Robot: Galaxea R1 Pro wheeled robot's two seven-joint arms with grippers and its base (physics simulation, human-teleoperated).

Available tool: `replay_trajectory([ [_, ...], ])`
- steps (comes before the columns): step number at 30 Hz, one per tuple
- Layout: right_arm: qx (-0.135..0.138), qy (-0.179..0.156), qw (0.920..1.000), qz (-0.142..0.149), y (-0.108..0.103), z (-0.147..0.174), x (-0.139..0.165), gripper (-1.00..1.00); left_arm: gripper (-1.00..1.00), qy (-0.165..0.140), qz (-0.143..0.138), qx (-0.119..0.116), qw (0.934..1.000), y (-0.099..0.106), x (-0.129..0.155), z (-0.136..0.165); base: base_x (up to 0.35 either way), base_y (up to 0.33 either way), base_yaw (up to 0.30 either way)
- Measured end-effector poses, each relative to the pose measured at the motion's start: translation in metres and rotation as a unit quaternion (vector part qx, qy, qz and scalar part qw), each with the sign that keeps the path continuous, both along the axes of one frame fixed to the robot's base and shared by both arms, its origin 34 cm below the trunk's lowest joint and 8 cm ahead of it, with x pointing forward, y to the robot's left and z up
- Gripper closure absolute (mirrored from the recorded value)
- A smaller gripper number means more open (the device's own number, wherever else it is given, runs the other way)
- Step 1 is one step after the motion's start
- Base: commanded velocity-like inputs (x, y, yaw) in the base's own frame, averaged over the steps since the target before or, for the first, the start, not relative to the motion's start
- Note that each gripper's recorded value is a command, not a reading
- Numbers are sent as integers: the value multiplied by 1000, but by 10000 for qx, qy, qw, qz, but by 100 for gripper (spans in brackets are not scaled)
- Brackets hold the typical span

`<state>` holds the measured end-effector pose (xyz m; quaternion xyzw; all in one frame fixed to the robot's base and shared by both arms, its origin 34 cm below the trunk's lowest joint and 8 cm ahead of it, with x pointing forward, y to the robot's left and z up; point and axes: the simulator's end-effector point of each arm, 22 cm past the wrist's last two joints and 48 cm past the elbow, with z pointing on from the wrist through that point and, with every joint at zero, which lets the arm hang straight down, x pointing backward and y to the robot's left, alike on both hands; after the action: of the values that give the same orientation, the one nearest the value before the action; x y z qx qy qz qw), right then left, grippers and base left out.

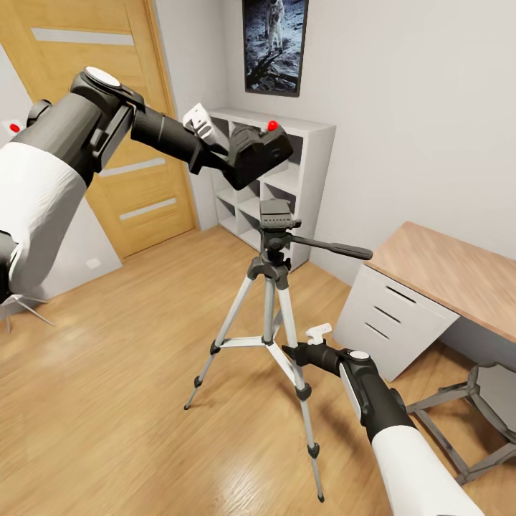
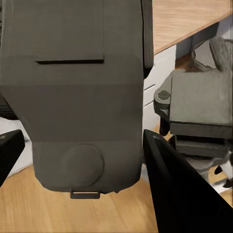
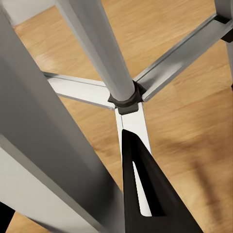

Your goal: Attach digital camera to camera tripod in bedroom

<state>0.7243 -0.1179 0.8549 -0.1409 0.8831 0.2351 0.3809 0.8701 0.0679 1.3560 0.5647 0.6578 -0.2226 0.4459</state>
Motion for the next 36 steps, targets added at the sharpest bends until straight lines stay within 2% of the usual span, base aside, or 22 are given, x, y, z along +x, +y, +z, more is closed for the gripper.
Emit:
replay_trajectory([
  [2, -1, -2, 10000, 0, 0, 0, 0, 100, 100, -75, -143, 0, 9999, 0, -7, 8, 0, 0, 0],
  [7, 0, -1, 10000, 1, 0, 0, 0, 100, 100, -181, -239, 13, 9995, -4, -12, 16, 0, 0, 0],
  [13, 0, -1, 10000, 1, 0, 0, 0, 100, 100, -191, -247, 106, 9995, -5, -14, 15, 0, 0, 0],
  [17, 0, -2, 10000, 1, 0, 0, 0, 100, 100, -191, -193, 251, 9993, -4, -12, 10, 0, 0, 0],
  [21, 0, -5, 10000, 2, 0, 0, 0, 100, 100, -243, -126, 282, 9992, -14, -8, 8, 0, 0, 0],
  [28, -4, -9, 10000, 2, 0, 0, 0, 100, 100, -255, -137, 378, 9989, -18, -7, 3, 0, 0, 0],
  [33, -7, -11, 10000, 1, 0, 0, 0, 100, 100, -212, -171, 599, 9978, -14, -9, -6, 0, 0, 0],
  [36, -6, -11, 10000, 2, 0, 0, 0, 100, 100, -123, -259, 858, 9959, -11, -14, -18, 0, 0, 0],
])
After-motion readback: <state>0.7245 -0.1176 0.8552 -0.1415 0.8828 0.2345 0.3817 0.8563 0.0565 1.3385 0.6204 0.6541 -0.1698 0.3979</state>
